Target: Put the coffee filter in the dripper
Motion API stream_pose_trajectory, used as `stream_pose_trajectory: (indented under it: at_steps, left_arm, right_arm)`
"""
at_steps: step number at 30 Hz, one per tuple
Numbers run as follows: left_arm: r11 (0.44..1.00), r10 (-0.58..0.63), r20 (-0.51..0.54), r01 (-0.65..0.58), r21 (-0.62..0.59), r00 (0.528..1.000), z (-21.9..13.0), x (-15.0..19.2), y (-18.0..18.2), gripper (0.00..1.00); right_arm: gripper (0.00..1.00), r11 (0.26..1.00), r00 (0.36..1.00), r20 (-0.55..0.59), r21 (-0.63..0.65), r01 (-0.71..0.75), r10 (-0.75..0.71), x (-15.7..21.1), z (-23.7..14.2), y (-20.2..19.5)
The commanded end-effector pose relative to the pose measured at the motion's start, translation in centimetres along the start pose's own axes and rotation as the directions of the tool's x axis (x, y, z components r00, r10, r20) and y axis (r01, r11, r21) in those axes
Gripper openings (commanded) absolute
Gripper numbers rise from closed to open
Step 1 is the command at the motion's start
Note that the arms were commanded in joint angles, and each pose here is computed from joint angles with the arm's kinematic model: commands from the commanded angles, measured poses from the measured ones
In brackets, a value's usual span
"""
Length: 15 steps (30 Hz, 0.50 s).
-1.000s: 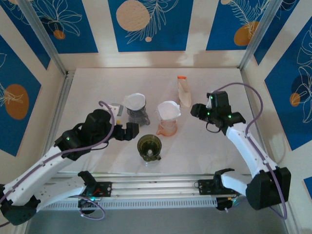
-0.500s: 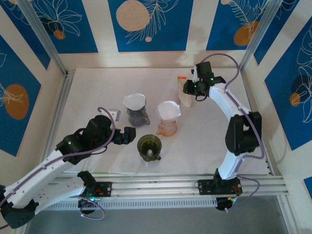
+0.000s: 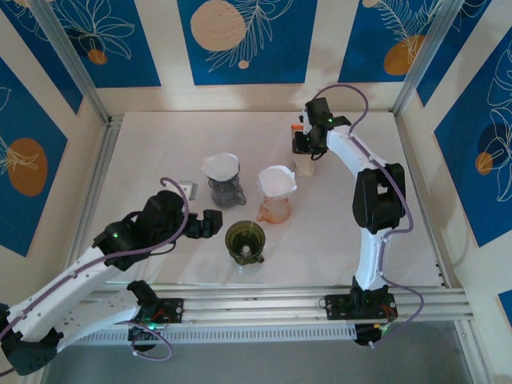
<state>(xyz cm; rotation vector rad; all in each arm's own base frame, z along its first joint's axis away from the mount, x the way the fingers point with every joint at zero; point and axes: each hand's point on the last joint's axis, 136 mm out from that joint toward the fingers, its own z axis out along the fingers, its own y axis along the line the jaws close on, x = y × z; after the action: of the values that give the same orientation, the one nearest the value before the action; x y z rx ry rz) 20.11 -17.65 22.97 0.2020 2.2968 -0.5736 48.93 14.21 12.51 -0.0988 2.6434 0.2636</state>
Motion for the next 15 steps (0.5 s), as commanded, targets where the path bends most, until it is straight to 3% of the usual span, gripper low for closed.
stream_pose_trajectory:
  at_steps: [1,15]
  left_arm:
    - [1.000,-0.009,-0.001,0.009,-0.017,1.000,0.0,0.2,0.5,1.00]
    - [1.000,-0.025,-0.011,0.025,-0.014,1.000,0.3,0.5,0.5,1.00]
  right_arm:
    - [0.32,0.996,0.998,0.002,0.068,0.057,-0.058,-0.5,0.2,-0.2]
    - [0.28,0.978,0.994,-0.012,0.178,0.108,-0.107,-0.6,1.8,-1.3]
